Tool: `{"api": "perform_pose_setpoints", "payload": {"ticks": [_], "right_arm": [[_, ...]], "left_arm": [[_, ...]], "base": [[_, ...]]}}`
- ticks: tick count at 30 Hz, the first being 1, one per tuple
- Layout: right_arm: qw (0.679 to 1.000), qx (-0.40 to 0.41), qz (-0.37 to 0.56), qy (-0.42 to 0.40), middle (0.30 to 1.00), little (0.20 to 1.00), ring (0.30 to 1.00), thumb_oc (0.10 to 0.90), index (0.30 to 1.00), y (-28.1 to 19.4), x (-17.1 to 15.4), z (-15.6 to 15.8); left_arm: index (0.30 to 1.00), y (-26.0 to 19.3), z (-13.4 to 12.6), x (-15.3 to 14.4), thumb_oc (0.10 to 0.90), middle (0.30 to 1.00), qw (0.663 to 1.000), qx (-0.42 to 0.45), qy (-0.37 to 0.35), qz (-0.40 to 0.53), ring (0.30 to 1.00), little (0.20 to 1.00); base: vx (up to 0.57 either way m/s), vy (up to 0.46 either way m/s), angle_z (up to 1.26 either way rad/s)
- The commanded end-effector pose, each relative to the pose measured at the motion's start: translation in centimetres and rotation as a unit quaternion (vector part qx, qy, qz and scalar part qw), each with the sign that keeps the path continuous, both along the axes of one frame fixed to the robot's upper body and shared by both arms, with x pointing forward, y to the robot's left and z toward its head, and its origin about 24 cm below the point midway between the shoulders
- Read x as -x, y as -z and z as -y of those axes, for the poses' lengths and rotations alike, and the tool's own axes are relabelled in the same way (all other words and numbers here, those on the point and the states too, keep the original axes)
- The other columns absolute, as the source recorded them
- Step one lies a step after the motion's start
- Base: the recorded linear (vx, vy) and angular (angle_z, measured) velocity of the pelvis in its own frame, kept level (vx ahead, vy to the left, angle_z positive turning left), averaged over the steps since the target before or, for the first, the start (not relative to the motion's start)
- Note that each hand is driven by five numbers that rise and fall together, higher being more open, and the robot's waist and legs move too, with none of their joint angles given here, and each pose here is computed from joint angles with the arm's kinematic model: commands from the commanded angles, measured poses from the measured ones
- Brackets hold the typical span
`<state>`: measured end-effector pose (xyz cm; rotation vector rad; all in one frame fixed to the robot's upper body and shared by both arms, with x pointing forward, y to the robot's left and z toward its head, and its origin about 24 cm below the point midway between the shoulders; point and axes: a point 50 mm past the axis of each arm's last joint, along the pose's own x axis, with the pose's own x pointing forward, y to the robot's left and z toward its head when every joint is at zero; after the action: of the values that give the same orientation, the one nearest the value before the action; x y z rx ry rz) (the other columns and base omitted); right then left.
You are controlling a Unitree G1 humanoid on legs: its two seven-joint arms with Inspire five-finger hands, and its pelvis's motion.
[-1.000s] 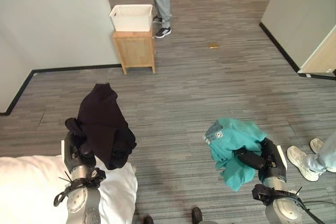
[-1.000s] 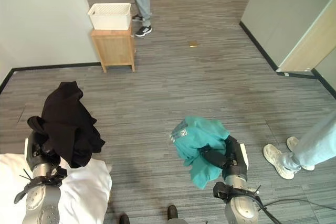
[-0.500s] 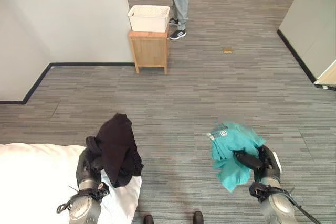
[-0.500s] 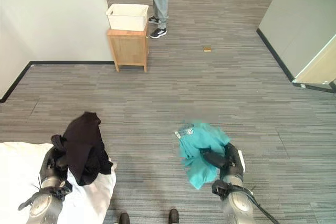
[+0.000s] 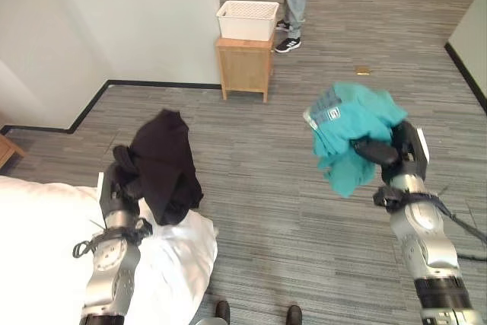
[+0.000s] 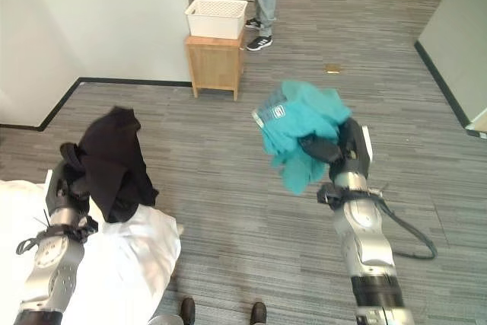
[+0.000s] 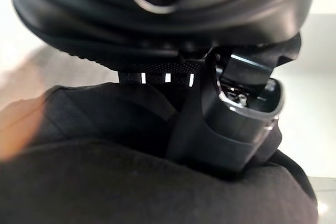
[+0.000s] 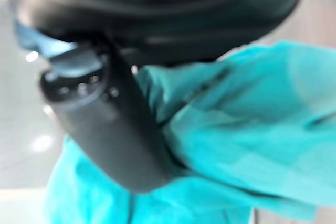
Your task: Pick up bed clothes into laundry basket.
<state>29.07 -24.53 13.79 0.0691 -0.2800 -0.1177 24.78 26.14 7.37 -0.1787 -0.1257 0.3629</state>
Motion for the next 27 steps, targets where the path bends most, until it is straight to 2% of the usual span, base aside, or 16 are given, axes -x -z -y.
{"api": "perform_pose_setpoints", "payload": {"ticks": [1, 7, 8, 10, 12, 18, 20, 21, 24, 27], "right_arm": [[0.994, 0.018, 0.105, -0.011, 0.300, 0.300, 0.300, 0.400, 0.300, -3.4, 1.2, -0.4], [0.998, 0.025, 0.043, 0.046, 0.300, 0.300, 0.300, 0.400, 0.300, 0.1, 3.9, 1.6], [0.998, 0.008, 0.031, 0.060, 0.300, 0.300, 0.300, 0.400, 0.300, 1.0, 4.7, 2.0], [0.997, 0.002, 0.037, 0.065, 0.300, 0.300, 0.300, 0.400, 0.300, 0.9, 4.9, 2.1], [0.996, 0.008, 0.047, 0.069, 0.300, 0.300, 0.300, 0.400, 0.300, 0.3, 4.8, 2.2], [0.995, 0.009, 0.074, 0.061, 0.300, 0.300, 0.300, 0.400, 0.300, -0.7, 4.3, 1.5], [0.997, -0.008, 0.068, 0.043, 0.300, 0.300, 0.300, 0.400, 0.300, -0.2, 4.1, 0.4], [0.996, -0.041, 0.076, 0.020, 0.300, 0.300, 0.300, 0.400, 0.300, -0.1, 4.1, -0.5], [0.996, -0.038, 0.084, 0.002, 0.300, 0.300, 0.300, 0.400, 0.300, -0.4, 3.7, -1.4], [0.995, -0.033, 0.090, 0.005, 0.300, 0.300, 0.300, 0.400, 0.300, -1.0, 3.3, -1.3]], "left_arm": [[0.300, -6.1, -2.9, 0.4, 0.400, 0.300, 0.987, -0.055, -0.056, 0.139, 0.300, 0.300], [0.300, -2.7, -3.8, 3.5, 0.400, 0.300, 0.992, -0.031, -0.087, 0.082, 0.300, 0.300], [0.300, -1.8, -3.7, 4.3, 0.400, 0.300, 0.992, 0.006, -0.096, 0.079, 0.300, 0.300], [0.300, -1.4, -3.7, 4.7, 0.400, 0.300, 0.991, 0.031, -0.105, 0.081, 0.300, 0.300], [0.300, -1.9, -3.9, 5.1, 0.400, 0.300, 0.991, 0.009, -0.108, 0.082, 0.300, 0.300], [0.300, -4.3, -4.0, 4.1, 0.400, 0.300, 0.988, -0.026, -0.091, 0.120, 0.300, 0.300], [0.300, -4.0, -3.4, 3.5, 0.400, 0.300, 0.991, -0.021, -0.073, 0.114, 0.300, 0.300], [0.300, -2.6, -3.1, 3.6, 0.400, 0.300, 0.994, -0.022, -0.069, 0.085, 0.300, 0.300], [0.300, -0.7, -2.8, 4.1, 0.400, 0.300, 0.996, 0.011, -0.066, 0.054, 0.300, 0.300], [0.300, -1.5, -2.7, 3.9, 0.400, 0.300, 0.996, 0.005, -0.053, 0.067, 0.300, 0.300]], "base": [[0.09, 0.013, 0.17], [0.09, 0.023, 0.05], [0.11, 0.025, 0.05], [0.09, 0.027, -0.01], [0.06, 0.048, -0.07], [0.03, 0.086, -0.21], [0.03, 0.137, -0.12], [0.25, 0.186, -0.12], [0.31, 0.014, -0.30], [0.31, -0.133, 0.06]]}}
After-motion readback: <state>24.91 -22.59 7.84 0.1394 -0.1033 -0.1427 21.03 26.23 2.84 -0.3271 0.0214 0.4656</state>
